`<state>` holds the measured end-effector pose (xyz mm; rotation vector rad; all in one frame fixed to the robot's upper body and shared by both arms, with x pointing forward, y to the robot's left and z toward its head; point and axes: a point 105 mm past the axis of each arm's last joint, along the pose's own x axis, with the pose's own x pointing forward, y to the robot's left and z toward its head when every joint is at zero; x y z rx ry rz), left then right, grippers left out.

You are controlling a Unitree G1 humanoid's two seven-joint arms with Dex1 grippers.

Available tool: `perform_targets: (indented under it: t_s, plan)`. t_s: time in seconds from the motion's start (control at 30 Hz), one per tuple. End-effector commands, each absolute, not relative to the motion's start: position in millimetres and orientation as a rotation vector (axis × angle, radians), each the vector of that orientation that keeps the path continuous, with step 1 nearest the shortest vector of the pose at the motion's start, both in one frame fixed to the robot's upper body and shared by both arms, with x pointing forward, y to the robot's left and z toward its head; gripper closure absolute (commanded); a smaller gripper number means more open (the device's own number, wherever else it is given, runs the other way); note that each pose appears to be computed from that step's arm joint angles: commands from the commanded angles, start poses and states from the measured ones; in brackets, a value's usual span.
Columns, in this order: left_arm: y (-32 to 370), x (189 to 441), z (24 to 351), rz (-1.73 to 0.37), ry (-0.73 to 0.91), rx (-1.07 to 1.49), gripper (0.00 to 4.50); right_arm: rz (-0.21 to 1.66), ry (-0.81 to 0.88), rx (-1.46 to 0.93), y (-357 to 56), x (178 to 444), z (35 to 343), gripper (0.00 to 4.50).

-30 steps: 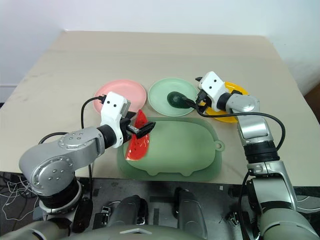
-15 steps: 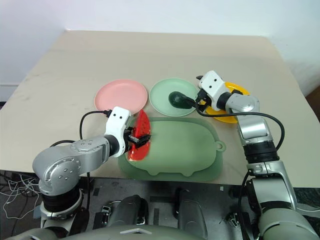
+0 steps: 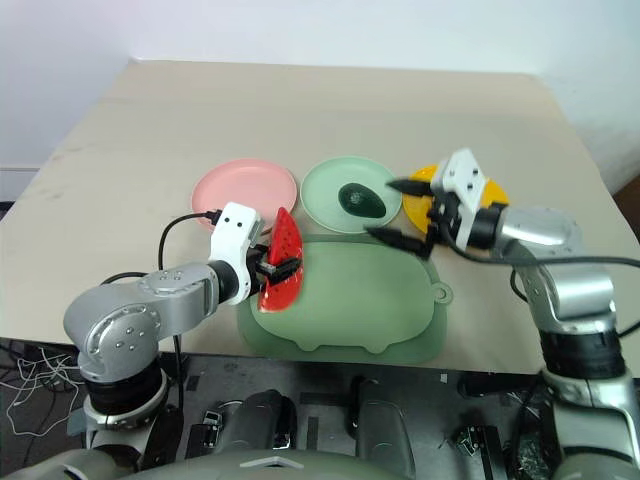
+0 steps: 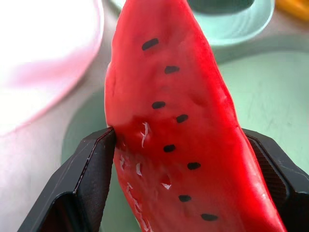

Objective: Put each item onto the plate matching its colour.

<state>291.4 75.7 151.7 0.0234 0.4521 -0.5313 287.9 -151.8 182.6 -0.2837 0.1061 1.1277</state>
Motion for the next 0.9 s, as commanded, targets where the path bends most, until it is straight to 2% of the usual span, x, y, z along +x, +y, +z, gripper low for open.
perform_targets:
  t_s: [0.03, 0.2, 0.33, 0.47, 0.5, 0.53, 0.6, 0.77, 0.9]
  plan:
    - [86.3, 310.0, 185.5, -0.474, 0.353, 0.026, 1.12, 1.157, 0.081, -0.297, -140.8, 281.5, 184.6, 0.00]
    - [116.0, 349.2, 210.3, -0.291, 0.298, -0.020, 1.12, 1.171, 0.092, -0.260, -126.9, 280.3, 173.9, 0.00]
    - [138.7, 380.9, 203.7, -0.179, 0.317, -0.040, 1.12, 1.179, 0.094, -0.263, -118.7, 279.1, 165.6, 0.00]
    - [147.6, 401.2, 194.5, -0.143, 0.327, -0.063, 1.12, 1.168, 0.089, -0.271, -117.8, 280.7, 164.0, 0.00]
    - [148.6, 404.1, 192.4, -0.138, 0.331, -0.064, 0.78, 1.163, 0.087, -0.274, -118.2, 281.2, 163.7, 0.00]
    - [148.6, 405.9, 191.5, -0.138, 0.330, -0.065, 0.42, 1.160, 0.086, -0.277, -118.5, 281.5, 163.6, 0.00]
    - [144.4, 405.7, 193.2, -0.157, 0.318, -0.077, 0.05, 1.152, 0.084, -0.278, -119.7, 282.3, 164.2, 0.00]
    - [139.6, 397.3, 205.8, -0.185, 0.276, -0.107, 0.05, 1.129, 0.087, -0.281, -125.3, 288.3, 163.4, 0.00]
    - [156.8, 383.8, 231.5, -0.143, 0.190, -0.101, 0.05, 1.105, 0.084, -0.291, -133.7, 301.5, 165.3, 0.00]
